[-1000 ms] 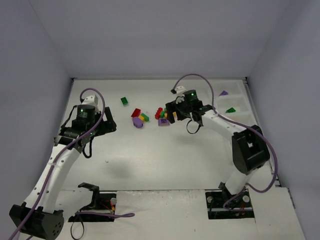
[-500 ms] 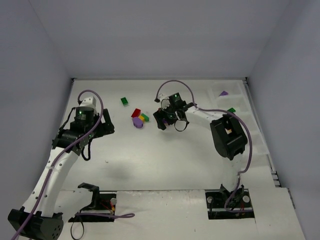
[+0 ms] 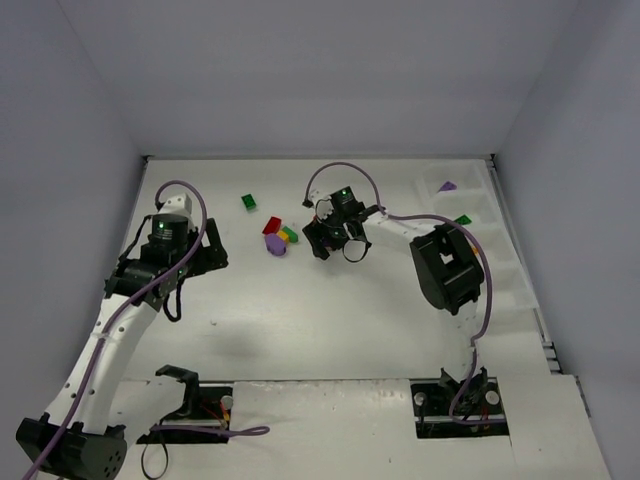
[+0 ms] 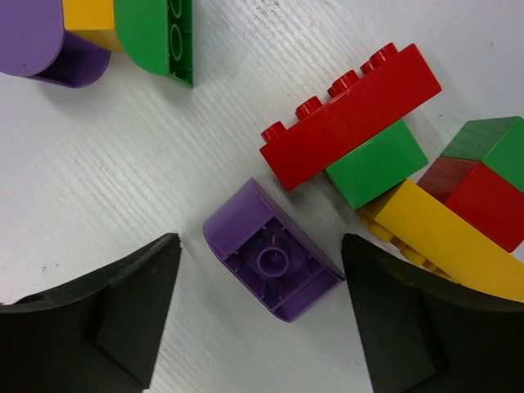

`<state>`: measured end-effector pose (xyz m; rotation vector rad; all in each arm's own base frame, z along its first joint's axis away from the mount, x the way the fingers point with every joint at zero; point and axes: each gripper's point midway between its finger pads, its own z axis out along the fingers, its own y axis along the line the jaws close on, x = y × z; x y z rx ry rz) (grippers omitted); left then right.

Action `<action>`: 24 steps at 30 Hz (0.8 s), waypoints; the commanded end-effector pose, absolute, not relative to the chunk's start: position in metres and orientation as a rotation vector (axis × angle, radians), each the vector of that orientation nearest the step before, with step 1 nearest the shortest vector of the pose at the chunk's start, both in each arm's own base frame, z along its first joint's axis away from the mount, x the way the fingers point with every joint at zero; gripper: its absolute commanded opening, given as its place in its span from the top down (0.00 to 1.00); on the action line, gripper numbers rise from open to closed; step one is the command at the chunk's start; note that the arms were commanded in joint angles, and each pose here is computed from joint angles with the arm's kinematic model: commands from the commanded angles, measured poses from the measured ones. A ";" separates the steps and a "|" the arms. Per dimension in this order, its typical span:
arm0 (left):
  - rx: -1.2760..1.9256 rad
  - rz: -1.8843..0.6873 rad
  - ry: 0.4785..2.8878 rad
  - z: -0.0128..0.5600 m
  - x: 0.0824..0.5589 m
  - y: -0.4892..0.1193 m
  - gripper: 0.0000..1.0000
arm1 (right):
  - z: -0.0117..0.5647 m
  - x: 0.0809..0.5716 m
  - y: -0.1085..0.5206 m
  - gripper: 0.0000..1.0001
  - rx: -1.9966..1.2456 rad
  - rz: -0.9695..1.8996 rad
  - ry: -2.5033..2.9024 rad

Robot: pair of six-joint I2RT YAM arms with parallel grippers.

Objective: Sort the legos into containers by color

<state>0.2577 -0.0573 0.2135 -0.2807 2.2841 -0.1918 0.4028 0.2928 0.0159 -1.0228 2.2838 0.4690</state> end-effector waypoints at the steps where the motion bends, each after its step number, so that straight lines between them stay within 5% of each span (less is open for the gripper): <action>1: -0.273 -0.192 2.257 0.219 0.262 -0.058 0.19 | 0.023 0.404 0.302 0.28 -1.034 0.461 2.253; 15: -0.269 -0.209 2.249 0.219 0.269 -0.062 0.19 | 0.047 0.376 0.281 0.99 -0.877 0.415 2.266; 24: -0.264 -0.211 2.249 0.220 0.270 -0.063 0.19 | 0.192 0.465 0.184 1.00 -0.353 0.162 2.036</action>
